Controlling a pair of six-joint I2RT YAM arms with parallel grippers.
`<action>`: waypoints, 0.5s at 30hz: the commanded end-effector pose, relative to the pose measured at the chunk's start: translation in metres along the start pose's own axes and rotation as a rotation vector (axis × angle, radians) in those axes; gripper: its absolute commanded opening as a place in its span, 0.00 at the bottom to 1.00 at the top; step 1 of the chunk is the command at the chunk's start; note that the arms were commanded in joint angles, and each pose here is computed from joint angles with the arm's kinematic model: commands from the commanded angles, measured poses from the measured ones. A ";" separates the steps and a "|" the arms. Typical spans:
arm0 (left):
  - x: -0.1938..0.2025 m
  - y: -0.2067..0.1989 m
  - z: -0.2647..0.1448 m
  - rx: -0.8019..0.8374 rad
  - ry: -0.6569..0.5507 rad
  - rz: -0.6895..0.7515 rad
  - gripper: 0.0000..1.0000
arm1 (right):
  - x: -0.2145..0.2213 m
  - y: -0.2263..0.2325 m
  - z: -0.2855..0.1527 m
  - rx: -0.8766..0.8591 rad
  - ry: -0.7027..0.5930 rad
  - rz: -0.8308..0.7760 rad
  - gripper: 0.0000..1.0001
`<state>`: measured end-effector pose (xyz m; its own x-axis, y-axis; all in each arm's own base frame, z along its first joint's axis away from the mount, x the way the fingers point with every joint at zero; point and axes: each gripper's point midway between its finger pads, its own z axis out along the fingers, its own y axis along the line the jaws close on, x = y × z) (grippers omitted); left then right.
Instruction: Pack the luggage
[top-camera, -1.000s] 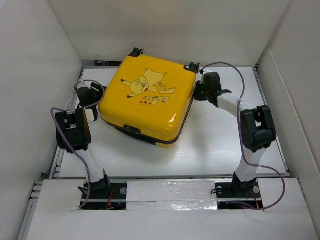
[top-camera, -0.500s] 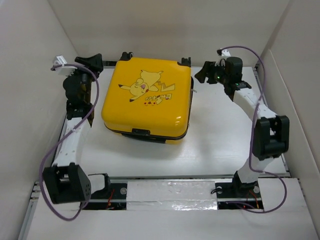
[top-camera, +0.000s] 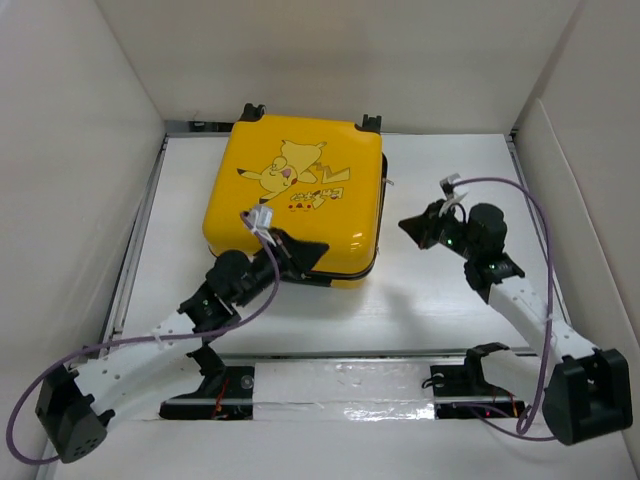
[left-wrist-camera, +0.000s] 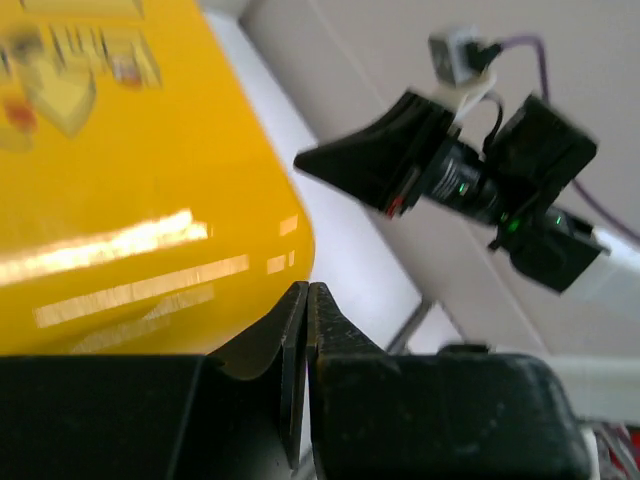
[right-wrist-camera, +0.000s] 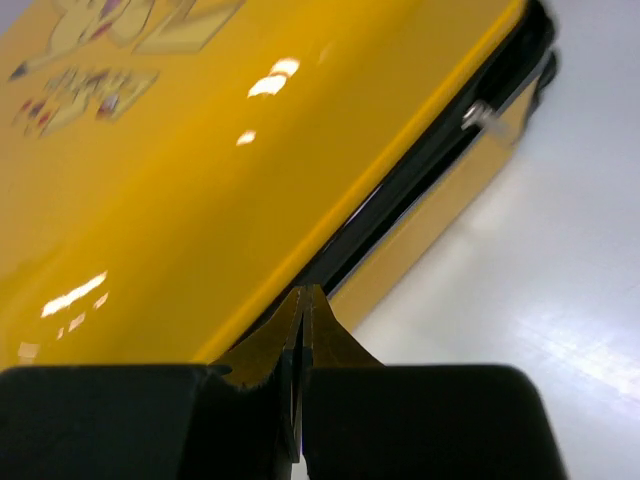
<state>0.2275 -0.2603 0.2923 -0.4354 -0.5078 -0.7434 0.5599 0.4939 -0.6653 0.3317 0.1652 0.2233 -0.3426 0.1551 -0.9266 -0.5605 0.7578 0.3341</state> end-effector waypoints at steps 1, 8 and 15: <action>0.033 0.009 -0.024 -0.048 0.020 -0.025 0.00 | 0.014 0.029 -0.017 -0.131 -0.059 -0.063 0.00; 0.122 0.059 -0.074 -0.301 0.042 -0.245 0.35 | 0.049 0.052 -0.021 -0.242 -0.018 -0.137 0.31; 0.135 0.100 -0.086 -0.427 0.000 -0.303 0.58 | 0.061 0.047 0.003 -0.241 -0.014 -0.226 0.39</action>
<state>0.1457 -0.2308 0.1077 -0.6196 -0.5481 -0.5619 0.1563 0.6154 -0.7726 0.2714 0.2047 0.1603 -0.3299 0.0125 -0.9439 -0.7384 0.6196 0.2662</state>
